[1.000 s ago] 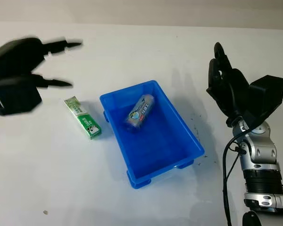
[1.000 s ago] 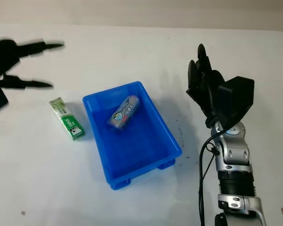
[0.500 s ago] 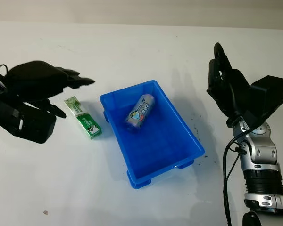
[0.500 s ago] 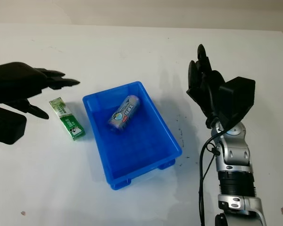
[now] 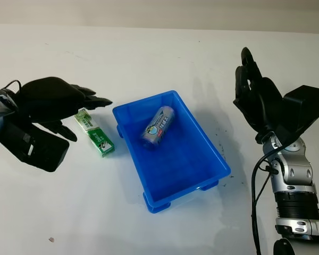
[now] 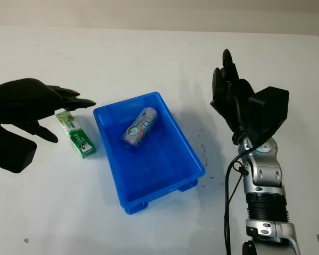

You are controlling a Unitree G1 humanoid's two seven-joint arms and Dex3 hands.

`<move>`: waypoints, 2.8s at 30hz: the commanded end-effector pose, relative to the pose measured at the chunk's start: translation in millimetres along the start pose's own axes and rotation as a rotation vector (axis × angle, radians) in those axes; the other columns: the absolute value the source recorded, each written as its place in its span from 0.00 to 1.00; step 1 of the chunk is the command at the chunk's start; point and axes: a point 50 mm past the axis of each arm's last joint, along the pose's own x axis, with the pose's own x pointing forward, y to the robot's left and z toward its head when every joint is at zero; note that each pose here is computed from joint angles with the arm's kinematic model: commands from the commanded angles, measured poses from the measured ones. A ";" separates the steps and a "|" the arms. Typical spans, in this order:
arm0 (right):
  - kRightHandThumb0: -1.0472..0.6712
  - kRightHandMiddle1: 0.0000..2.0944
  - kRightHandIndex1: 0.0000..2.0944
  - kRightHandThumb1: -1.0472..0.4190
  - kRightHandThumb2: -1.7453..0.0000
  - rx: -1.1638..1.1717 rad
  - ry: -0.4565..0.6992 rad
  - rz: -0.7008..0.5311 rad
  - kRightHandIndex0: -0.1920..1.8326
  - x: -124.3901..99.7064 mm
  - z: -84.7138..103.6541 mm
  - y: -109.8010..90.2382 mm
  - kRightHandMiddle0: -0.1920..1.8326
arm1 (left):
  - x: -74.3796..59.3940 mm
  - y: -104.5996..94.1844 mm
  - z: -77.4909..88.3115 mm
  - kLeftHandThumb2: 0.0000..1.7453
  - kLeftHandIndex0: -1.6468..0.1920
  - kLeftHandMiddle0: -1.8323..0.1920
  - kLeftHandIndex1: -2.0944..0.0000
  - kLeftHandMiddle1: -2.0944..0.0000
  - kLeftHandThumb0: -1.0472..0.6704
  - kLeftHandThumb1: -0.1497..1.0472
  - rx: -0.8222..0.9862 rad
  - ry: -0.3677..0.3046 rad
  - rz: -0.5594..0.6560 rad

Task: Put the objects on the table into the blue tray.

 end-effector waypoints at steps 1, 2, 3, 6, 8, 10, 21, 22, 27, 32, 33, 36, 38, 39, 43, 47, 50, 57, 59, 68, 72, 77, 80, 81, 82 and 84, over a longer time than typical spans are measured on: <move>0.18 0.00 0.00 0.00 0.57 0.003 -0.013 -0.013 0.00 -2.0 0.6 -3.7 0.00 | 1.9 -8.1 4.1 0.03 0.66 0.68 0.93 0.94 0.35 0.82 0.011 -0.030 -0.007; 0.17 0.00 0.00 0.00 0.58 0.004 -0.013 -0.013 0.00 -2.0 0.6 -3.7 0.00 | 2.1 -9.7 4.7 0.03 0.65 0.66 0.92 0.93 0.35 0.82 0.019 -0.036 -0.006; 0.17 0.00 0.00 0.00 0.58 0.002 -0.013 -0.011 0.00 -2.1 0.7 -3.7 0.00 | 2.1 -10.8 5.1 0.03 0.63 0.64 0.91 0.92 0.35 0.82 0.026 -0.039 -0.008; 0.17 0.00 0.00 0.00 0.58 0.001 -0.013 -0.012 0.00 -2.1 0.8 -3.6 0.00 | 2.3 -13.7 6.2 0.03 0.63 0.65 0.85 0.83 0.35 0.83 0.041 -0.041 -0.022; 0.17 0.00 0.00 0.00 0.58 0.001 -0.015 -0.012 0.00 -1.9 0.8 -3.4 0.00 | 3.1 -17.5 7.4 0.03 0.68 0.74 0.73 0.64 0.35 0.84 0.043 -0.044 -0.030; 0.17 0.00 0.00 0.00 0.58 0.000 -0.015 -0.011 0.00 -1.7 0.7 -3.4 0.00 | 4.2 -22.5 9.6 0.03 0.74 0.81 0.60 0.45 0.34 0.87 0.044 -0.049 -0.037; 0.17 0.00 0.00 0.00 0.58 0.011 -0.014 -0.019 0.00 0.0 1.5 -4.3 0.00 | 6.8 -40.0 13.0 0.10 0.80 0.72 0.05 0.01 0.35 1.00 0.036 -0.098 0.088; 0.17 0.00 0.00 0.00 0.58 0.011 -0.014 -0.019 0.00 0.2 1.7 -4.3 0.00 | 6.7 -40.2 12.6 0.14 0.71 0.62 0.02 0.00 0.34 1.00 0.054 -0.093 0.090; 0.18 0.00 0.00 0.00 0.58 0.002 -0.014 -0.007 0.00 1.1 2.8 -4.3 0.00 | 5.6 -39.3 9.2 0.20 0.47 0.33 0.00 0.00 0.29 1.00 0.125 -0.050 0.099; 0.18 0.00 0.00 0.00 0.58 0.000 -0.011 0.002 0.00 2.0 3.4 -4.5 0.00 | 2.4 -37.3 -1.2 0.17 0.59 0.38 0.00 0.00 0.29 1.00 0.157 0.033 0.069; 0.18 0.00 0.00 0.00 0.58 0.002 -0.011 0.001 0.00 2.2 3.6 -4.4 0.00 | 1.7 -37.1 -4.2 0.17 0.61 0.41 0.00 0.00 0.29 1.00 0.177 0.057 0.068; 0.18 0.00 0.00 0.00 0.59 0.005 -0.011 0.004 0.00 2.8 3.6 -3.9 0.00 | -0.2 -36.9 -14.2 0.14 0.63 0.44 0.00 0.00 0.29 1.00 0.194 0.123 0.071; 0.18 0.00 0.00 0.00 0.59 0.006 -0.011 0.003 0.00 3.2 3.3 -3.5 0.00 | -2.3 -34.6 -23.2 0.14 0.66 0.46 0.00 0.00 0.30 1.00 0.188 0.167 0.078; 0.18 0.00 0.00 0.00 0.59 0.006 -0.011 0.002 0.00 3.2 3.1 -3.4 0.00 | -3.4 -32.4 -27.7 0.15 0.67 0.48 0.00 0.00 0.30 1.00 0.178 0.189 0.085; 0.18 0.00 0.00 0.00 0.59 0.009 -0.007 -0.002 0.00 3.0 2.1 -3.8 0.00 | -8.7 -15.9 -44.3 0.14 0.68 0.51 0.00 0.00 0.30 1.00 0.218 0.275 0.165; 0.18 0.00 0.00 0.00 0.59 0.009 -0.007 0.001 0.00 1.5 1.5 -4.2 0.00 | -16.1 20.6 -56.6 0.17 0.70 0.55 0.00 0.00 0.28 1.00 0.238 0.395 0.287; 0.18 0.00 0.00 0.00 0.59 0.005 -0.006 0.003 0.00 0.0 1.3 -4.3 0.00 | -30.8 55.0 -60.1 0.13 0.66 0.52 0.00 0.00 0.29 1.00 0.237 0.456 0.458; 0.19 0.00 0.00 0.00 0.58 0.008 -0.006 -0.002 0.00 -1.7 0.7 -3.9 0.00 | -49.6 112.5 -34.1 0.10 0.54 0.40 0.00 0.00 0.27 1.00 0.195 0.386 0.762; 0.19 0.00 0.00 0.00 0.58 0.009 -0.003 -0.004 0.00 -1.5 0.5 -3.1 0.00 | -49.6 120.5 -20.9 0.08 0.53 0.39 0.01 0.00 0.27 1.00 0.165 0.323 0.813; 0.19 0.00 0.00 0.00 0.58 0.009 -0.001 0.001 0.00 -2.1 -1.4 -1.6 0.00 | -34.1 128.3 55.4 0.04 0.54 0.38 0.21 0.00 0.29 0.96 -0.031 -0.174 0.808; 0.18 0.00 0.00 0.00 0.58 0.010 0.002 0.000 0.00 -3.0 -2.6 -1.1 0.00 | -26.6 121.0 83.6 0.03 0.53 0.47 0.02 0.00 0.28 0.99 0.033 -0.290 0.757; 0.18 0.00 0.00 0.00 0.59 0.024 0.004 -0.012 0.00 -4.4 -3.8 -0.3 0.00 | -12.8 111.3 99.0 0.03 0.43 0.39 0.00 0.00 0.26 0.96 -0.038 -0.409 0.701; 0.17 0.00 0.00 0.00 0.60 0.037 0.007 -0.010 0.00 -5.1 -5.5 0.2 0.00 | -8.4 106.7 102.1 0.03 0.40 0.35 0.00 0.00 0.24 0.96 -0.021 -0.436 0.676; 0.17 0.00 0.00 0.00 0.60 0.037 0.008 -0.009 0.00 -5.4 -6.1 0.3 0.00 | -7.2 105.4 102.5 0.04 0.39 0.35 0.01 0.00 0.24 0.98 -0.019 -0.442 0.672; 0.17 0.00 0.00 0.00 0.60 0.036 0.008 -0.009 0.00 -5.8 -6.5 0.4 0.00 | -6.2 104.2 102.8 0.06 0.38 0.34 0.00 0.00 0.24 0.99 -0.023 -0.448 0.669; 0.17 0.00 0.00 0.00 0.60 0.033 0.008 -0.007 0.00 -6.6 -7.2 0.6 0.00 | -4.6 102.1 102.9 0.07 0.41 0.33 0.01 0.00 0.25 1.00 -0.036 -0.459 0.664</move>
